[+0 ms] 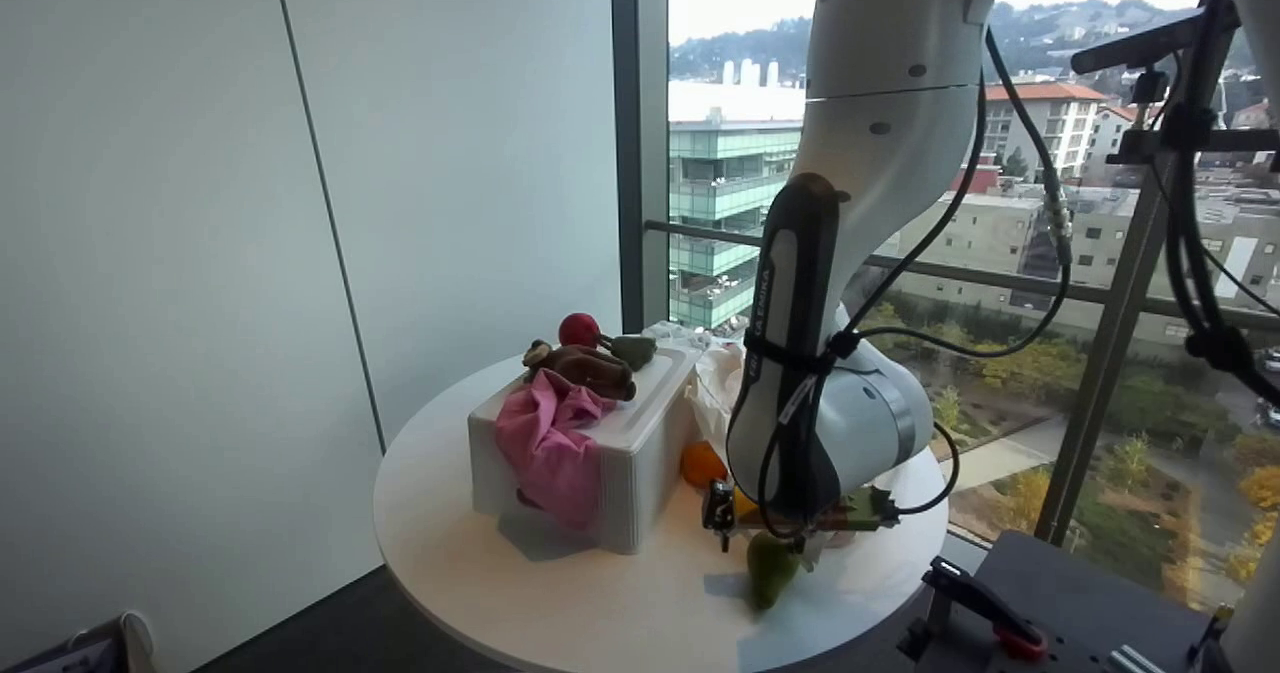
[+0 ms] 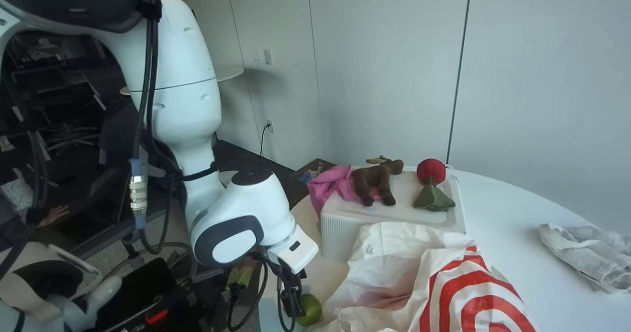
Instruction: Empty the objects from the plastic and put it on the basket
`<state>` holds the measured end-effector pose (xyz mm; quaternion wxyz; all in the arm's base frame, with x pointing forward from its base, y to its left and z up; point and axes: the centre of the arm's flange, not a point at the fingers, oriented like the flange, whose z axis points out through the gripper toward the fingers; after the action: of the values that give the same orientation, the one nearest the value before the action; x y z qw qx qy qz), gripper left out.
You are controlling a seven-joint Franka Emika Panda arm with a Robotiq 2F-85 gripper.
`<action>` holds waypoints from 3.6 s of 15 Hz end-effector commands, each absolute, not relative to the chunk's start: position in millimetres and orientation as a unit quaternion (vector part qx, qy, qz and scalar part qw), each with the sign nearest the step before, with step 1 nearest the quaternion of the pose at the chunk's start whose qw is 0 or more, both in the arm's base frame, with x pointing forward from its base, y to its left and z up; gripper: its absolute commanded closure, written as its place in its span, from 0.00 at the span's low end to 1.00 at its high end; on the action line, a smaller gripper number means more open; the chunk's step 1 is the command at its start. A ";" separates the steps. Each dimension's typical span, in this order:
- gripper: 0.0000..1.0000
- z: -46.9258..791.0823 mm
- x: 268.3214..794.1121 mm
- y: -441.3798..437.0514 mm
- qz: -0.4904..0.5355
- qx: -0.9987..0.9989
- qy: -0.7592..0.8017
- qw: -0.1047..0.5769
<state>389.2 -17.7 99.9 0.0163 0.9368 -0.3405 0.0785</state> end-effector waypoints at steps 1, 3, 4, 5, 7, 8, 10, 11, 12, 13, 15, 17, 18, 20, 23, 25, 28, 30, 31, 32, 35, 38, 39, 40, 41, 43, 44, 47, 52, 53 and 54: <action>0.00 80.8 392.1 -18.5 0.106 0.936 -0.336 0.022; 0.00 75.2 391.6 -20.3 0.110 0.936 -0.334 0.025; 0.00 72.1 391.7 -20.5 0.111 0.936 -0.334 0.028; 0.00 69.5 391.5 -20.9 0.111 0.936 -0.332 0.030; 0.26 65.8 391.2 -22.3 0.115 0.937 -0.327 0.037; 0.34 65.2 390.9 -22.7 0.114 0.938 -0.325 0.038; 0.51 64.5 390.4 -24.7 0.118 0.939 -0.321 0.043; 0.53 66.9 391.0 -25.6 0.119 0.938 -0.322 0.047; 0.53 71.0 390.6 -25.8 0.116 0.938 -0.323 0.049; 0.53 79.4 390.6 -25.3 0.119 0.938 -0.323 0.048; 0.53 102.9 394.4 -24.3 0.134 0.936 -0.323 0.033; 0.53 128.3 405.9 -22.7 0.157 0.932 -0.327 0.019; 0.53 142.1 413.7 -22.4 0.172 0.929 -0.328 0.014; 0.53 166.5 429.4 -21.4 0.211 0.922 -0.326 0.004; 0.53 204.3 457.5 -21.9 0.265 0.910 -0.318 -0.002; 0.53 229.6 470.1 -17.9 0.297 0.903 -0.310 -0.010; 0.53 261.4 494.7 -9.8 0.349 0.889 -0.296 -0.030; 0.53 275.7 516.2 -1.1 0.386 0.876 -0.285 -0.044; 0.53 276.4 529.7 2.9 0.408 0.869 -0.278 -0.049; 0.53 274.7 541.6 6.5 0.422 0.864 -0.270 -0.051; 0.53 263.3 572.3 15.3 0.485 0.840 -0.238 -0.045; 0.53 238.1 598.5 15.4 0.533 0.820 -0.207 -0.031; 0.53 228.6 606.3 11.4 0.544 0.814 -0.202 -0.024; 0.53 220.7 614.4 8.3 0.553 0.808 -0.201 -0.018; 0.53 212.5 623.6 2.4 0.558 0.803 -0.208 -0.010; 0.13 202.3 634.5 -10.9 0.564 0.799 -0.211 0.003; 0.06 201.0 637.7 -17.8 0.564 0.797 -0.215 0.008; 0.00 206.8 640.9 -33.0 0.560 0.797 -0.224 0.019; 0.00 248.0 630.2 -58.3 0.491 0.832 -0.248 0.065; 0.00 255.7 627.6 -66.4 0.465 0.845 -0.254 0.076; 0.00 265.9 624.2 -77.2 0.443 0.853 -0.261 0.093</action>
<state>632.3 -66.2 218.7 0.0519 0.8294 -0.2517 0.4960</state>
